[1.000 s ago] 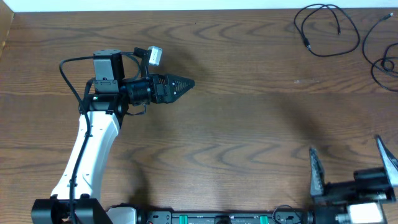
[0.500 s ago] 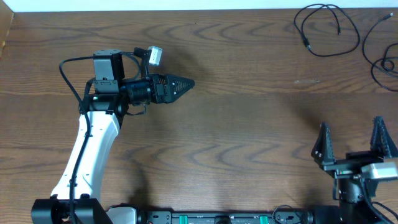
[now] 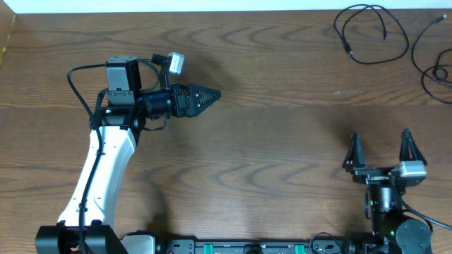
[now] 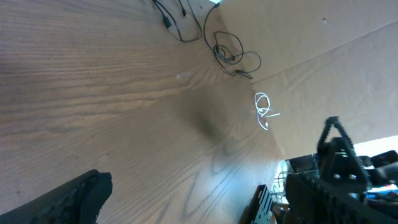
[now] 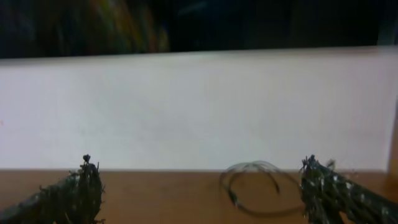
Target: Untangle cables
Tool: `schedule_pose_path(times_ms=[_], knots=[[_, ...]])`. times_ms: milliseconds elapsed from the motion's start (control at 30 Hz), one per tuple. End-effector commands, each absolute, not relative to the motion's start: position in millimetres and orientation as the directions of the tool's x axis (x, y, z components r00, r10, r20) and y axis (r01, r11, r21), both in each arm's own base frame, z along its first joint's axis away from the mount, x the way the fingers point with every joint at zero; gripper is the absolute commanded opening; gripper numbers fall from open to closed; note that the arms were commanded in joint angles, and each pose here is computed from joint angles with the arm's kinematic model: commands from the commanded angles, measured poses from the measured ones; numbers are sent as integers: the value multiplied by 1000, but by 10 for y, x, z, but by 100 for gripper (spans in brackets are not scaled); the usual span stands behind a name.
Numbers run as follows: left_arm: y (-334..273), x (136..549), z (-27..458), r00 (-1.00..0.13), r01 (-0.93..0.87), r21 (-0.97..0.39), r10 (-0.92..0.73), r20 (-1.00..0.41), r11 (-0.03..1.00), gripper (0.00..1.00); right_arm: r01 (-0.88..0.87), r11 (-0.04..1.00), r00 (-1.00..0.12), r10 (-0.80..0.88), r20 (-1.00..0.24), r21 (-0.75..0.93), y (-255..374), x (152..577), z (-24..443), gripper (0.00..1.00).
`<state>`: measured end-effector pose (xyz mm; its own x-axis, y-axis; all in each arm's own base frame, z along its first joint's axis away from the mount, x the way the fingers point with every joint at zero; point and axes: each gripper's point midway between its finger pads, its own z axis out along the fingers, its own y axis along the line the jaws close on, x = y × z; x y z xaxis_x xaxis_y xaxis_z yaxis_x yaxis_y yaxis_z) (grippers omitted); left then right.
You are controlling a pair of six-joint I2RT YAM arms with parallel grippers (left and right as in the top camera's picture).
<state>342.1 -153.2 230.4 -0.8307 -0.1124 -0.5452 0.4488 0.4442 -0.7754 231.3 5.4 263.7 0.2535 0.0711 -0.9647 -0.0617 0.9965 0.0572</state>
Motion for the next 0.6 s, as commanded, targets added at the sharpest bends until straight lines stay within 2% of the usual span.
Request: schedule_pose_path(times_ms=[0,567], knots=[[-1529,3410,2280,-833,448,-778,-110,-542,441,96,-39,996,223,89,-971,82,12,2362,2455,99],[-1529,3410,2280,-833,448,-778,-110,-542,441,96,-27,995,78,94,-993,92,10,2460,1946,99]])
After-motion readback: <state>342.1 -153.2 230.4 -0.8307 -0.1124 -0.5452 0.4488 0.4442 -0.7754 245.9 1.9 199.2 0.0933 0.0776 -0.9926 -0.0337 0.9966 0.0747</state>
